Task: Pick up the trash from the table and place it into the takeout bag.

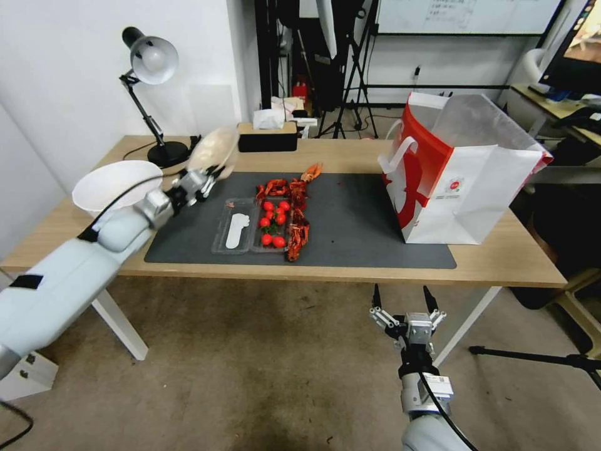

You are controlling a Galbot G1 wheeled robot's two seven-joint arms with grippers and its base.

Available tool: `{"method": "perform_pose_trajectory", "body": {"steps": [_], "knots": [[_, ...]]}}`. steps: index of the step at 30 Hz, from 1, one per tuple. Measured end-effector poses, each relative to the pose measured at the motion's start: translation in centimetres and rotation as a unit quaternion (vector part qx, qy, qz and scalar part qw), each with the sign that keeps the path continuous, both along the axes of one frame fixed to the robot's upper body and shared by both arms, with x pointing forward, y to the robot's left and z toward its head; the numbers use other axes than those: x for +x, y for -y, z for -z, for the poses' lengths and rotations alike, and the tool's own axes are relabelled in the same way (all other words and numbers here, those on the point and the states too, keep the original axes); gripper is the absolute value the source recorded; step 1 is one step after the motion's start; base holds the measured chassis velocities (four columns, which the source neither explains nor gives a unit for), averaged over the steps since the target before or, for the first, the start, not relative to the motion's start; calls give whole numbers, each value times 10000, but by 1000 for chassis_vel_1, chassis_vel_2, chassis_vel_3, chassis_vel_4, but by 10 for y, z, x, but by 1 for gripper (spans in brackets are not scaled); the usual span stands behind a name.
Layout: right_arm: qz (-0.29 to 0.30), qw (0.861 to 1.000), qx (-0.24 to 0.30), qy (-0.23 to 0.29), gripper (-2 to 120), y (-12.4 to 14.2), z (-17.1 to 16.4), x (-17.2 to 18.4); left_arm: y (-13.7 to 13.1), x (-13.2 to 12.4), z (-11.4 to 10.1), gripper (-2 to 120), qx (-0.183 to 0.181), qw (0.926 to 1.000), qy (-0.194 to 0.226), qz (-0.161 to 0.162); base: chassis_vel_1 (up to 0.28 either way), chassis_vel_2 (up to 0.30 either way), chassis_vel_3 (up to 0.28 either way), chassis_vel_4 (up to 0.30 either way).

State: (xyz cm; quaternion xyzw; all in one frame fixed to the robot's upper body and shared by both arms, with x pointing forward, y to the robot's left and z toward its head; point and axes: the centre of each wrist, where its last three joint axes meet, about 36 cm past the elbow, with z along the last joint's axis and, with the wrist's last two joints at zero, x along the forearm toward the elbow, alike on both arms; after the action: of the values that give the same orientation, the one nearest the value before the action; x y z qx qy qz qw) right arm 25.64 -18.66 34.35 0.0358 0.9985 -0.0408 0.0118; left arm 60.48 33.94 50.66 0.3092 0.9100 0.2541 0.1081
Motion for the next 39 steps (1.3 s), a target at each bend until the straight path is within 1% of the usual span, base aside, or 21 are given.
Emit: {"method": "perform_pose_trajectory", "body": {"steps": [4, 5, 8, 9, 12, 13, 14, 17, 18, 20, 21, 22, 25, 26, 29, 30, 33, 34, 37, 38, 39], "knots": [[31, 10000, 0, -6, 100, 1, 0, 0, 57, 14, -28, 0, -290, 9983, 45, 496, 0, 0, 0, 0], [31, 10000, 0, -6, 100, 1, 0, 0, 57, 14, -28, 0, -290, 9983, 45, 496, 0, 0, 0, 0], [48, 10000, -2, 10, 100, 2, -2, 0, 104, 21, -52, 0, -481, 9953, 80, 839, 0, 0, 0, 0], [48, 10000, -2, 10, 100, 2, -2, 0, 104, 21, -52, 0, -481, 9953, 80, 839, 0, 0, 0, 0], [58, 10000, -1, 25, 100, 2, -3, 0, 144, 27, -79, 0, -668, 9910, 106, 1154, 0, 0, 0, 0], [58, 10000, -1, 26, 100, 2, -4, 0, 152, 27, -84, 0, -719, 9900, 89, 1210, 0, 0, 0, 0], [58, 10000, -1, 26, 100, 2, -4, 0, 152, 27, -84, 0, -719, 9900, 89, 1210, 0, 0, 0, 0], [59, 10000, 3, 36, 100, 1, -5, 1, 187, 26, -104, 0, -1051, 9833, -62, 1487, 0, 0, 0, 0], [59, 10000, 3, 36, 100, 1, -5, 1, 187, 26, -104, 0, -1051, 9833, -62, 1487, 0, 0, 0, 0], [60, 10000, 8, 40, 100, 1, -6, 1, 203, 24, -113, 0, -1241, 9789, -135, 1616, 0, 0, 0, 0], [63, 10000, 8, 41, 100, 1, -6, 1, 220, 21, -121, 0, -1454, 9740, -229, 1720, 0, 0, 0, 0], [63, 10000, 8, 41, 100, 1, -6, 1, 220, 21, -121, 0, -1454, 9740, -229, 1720, 0, 0, 0, 0], [76, 10000, 5, 48, 100, 2, -7, 1, 251, 15, -138, 0, -1772, 9632, -363, 1991, 0, 0, 0, 0], [76, 10000, 5, 48, 100, 2, -7, 1, 251, 15, -138, 0, -1772, 9632, -363, 1991, 0, 0, 0, 0], [89, 9999, 5, 49, 100, 2, -7, 1, 289, 7, -150, 0, -2084, 9499, -538, 2266, 0, 0, 0, 0], [89, 9999, 5, 49, 100, 2, -7, 1, 289, 7, -150, 0, -2084, 9499, -538, 2266, 0, 0, 0, 0], [101, 9999, 8, 48, 100, 2, -7, 1, 326, 3, -153, 0, -2257, 9399, -700, 2465, 0, 0, 0, 0], [101, 9999, 8, 48, 100, 2, -7, 1, 326, 3, -153, 0, -2257, 9399, -700, 2465, 0, 0, 0, 0], [133, 9999, -11, 63, 100, 4, -7, 2, 358, 2, -153, 0, -2361, 9326, -849, 2595, 0, 0, 0, 0], [145, 9999, -19, 71, 100, 5, -7, 2, 365, 2, -152, 0, -2379, 9310, -885, 2622, 0, 0, 0, 0], [145, 9999, -19, 71, 100, 5, -7, 2, 365, 2, -152, 0, -2379, 9310, -885, 2622, 0, 0, 0, 0]]}}
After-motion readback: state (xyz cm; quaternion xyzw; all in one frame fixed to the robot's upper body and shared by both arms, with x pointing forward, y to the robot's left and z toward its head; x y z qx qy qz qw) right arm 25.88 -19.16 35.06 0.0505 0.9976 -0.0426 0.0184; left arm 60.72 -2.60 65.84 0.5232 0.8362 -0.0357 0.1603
